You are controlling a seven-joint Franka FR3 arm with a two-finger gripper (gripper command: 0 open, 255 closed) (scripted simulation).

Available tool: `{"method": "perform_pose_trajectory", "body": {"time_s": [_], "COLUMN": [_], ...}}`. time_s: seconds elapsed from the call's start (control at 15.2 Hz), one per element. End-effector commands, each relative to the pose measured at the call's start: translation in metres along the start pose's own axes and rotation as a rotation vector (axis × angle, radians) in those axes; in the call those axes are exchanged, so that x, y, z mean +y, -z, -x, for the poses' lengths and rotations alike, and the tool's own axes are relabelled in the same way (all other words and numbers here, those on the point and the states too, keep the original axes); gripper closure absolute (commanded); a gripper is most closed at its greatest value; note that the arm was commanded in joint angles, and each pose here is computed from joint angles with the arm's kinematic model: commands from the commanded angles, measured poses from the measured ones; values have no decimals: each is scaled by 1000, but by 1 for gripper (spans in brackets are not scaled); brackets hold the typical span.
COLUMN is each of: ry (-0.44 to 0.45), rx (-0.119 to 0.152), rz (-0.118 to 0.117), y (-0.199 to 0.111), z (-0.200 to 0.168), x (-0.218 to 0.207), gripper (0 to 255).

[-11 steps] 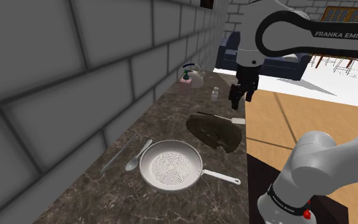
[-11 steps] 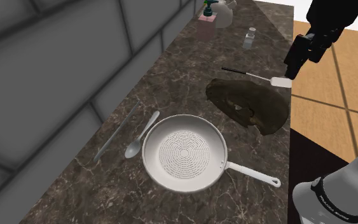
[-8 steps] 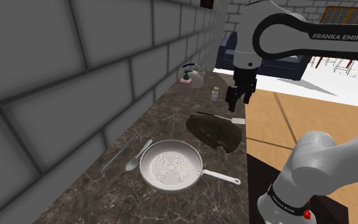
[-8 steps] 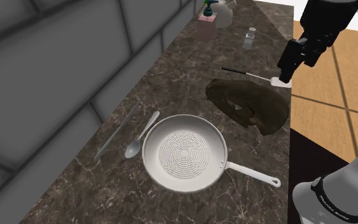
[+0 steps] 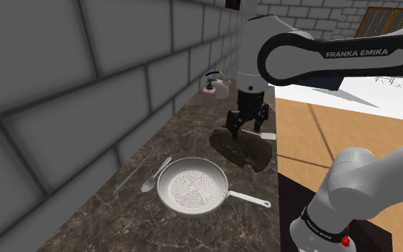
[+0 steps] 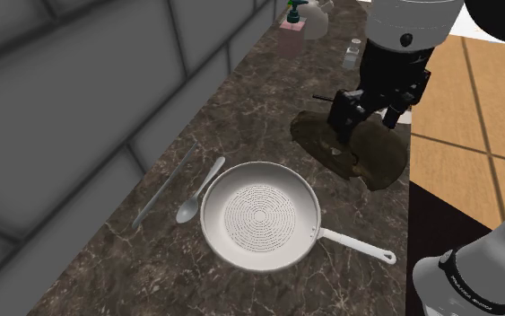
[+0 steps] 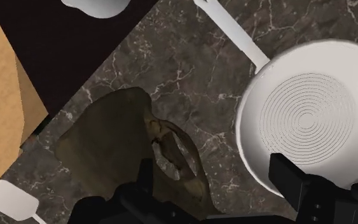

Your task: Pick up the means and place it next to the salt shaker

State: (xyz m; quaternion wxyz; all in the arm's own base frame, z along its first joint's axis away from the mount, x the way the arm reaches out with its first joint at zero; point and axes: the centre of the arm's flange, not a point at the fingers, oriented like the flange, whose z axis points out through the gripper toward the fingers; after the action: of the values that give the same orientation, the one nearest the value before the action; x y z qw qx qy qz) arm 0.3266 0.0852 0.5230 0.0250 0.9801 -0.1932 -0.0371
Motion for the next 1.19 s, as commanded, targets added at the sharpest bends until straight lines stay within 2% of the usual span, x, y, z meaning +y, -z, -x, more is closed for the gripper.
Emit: {"method": "perform_pose_trajectory", "body": {"time_s": [0.0, 0.53, 1.12], "ry": [-52, -241, -455], "rx": [0, -4, -7], "rz": [-8, -34, -63], "y": [-7, -35, -63], "z": [2, -18, -61], "x": [-24, -120, -222], "gripper": [0, 0, 0]}}
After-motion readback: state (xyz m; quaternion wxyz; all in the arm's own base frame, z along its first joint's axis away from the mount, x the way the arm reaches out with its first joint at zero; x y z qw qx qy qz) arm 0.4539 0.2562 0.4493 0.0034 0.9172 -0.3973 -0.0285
